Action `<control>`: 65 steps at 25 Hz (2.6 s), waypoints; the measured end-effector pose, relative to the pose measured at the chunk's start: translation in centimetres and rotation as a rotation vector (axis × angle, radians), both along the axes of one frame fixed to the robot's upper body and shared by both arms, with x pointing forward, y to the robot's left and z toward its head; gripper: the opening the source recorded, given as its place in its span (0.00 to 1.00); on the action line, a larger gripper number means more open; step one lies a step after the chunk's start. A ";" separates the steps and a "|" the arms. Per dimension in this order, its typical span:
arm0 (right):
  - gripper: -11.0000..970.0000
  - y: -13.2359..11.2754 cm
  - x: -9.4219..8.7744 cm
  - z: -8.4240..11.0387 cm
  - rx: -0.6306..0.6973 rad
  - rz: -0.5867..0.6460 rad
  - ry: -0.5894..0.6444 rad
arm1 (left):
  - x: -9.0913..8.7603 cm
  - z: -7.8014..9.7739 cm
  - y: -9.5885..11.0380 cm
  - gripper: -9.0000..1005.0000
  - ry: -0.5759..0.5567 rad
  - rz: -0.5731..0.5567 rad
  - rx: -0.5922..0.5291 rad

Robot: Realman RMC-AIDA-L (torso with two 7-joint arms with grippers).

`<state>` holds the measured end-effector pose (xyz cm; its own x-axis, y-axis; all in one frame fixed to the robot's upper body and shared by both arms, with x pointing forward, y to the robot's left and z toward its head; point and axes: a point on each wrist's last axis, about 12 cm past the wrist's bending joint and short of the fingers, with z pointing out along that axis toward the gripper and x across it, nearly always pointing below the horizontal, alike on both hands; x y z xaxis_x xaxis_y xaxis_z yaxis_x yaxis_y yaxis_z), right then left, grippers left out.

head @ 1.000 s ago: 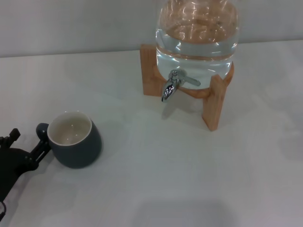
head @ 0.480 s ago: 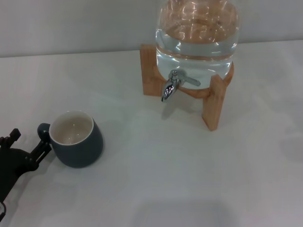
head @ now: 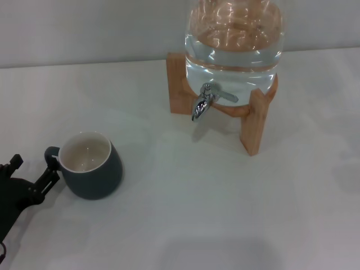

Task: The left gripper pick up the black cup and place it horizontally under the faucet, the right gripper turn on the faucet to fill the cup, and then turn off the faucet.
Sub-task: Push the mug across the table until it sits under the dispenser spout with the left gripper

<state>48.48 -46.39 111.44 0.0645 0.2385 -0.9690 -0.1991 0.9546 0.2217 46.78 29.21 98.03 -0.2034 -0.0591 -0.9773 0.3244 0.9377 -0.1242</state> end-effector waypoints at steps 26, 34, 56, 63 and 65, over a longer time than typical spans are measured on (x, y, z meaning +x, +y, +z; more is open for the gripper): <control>0.87 0.0 0.1 0.1 -0.001 0.002 -0.002 | 1.2 0.4 -0.5 0.78 0.008 -0.015 -0.024; 0.87 0.1 0.1 0.1 -0.001 0.003 -0.003 | 1.3 0.5 -0.5 0.58 0.007 -0.031 -0.023; 0.88 0.0 0.2 0.1 0.000 0.000 -0.001 | 2.0 1.2 -1.0 0.15 -0.037 -0.069 -0.027; 0.88 0.0 0.1 0.0 0.000 -0.003 0.001 | 2.7 1.8 -1.4 0.15 -0.067 -0.088 -0.038; 0.88 0.0 0.1 0.0 0.000 -0.004 0.002 | 2.9 1.9 -1.5 0.15 -0.065 -0.090 -0.037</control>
<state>48.62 -46.43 111.46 0.0635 0.2384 -0.9691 -0.1949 0.9553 0.2222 49.73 27.74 99.91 -0.1457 -0.0793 -0.9861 0.4160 0.8995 -0.1338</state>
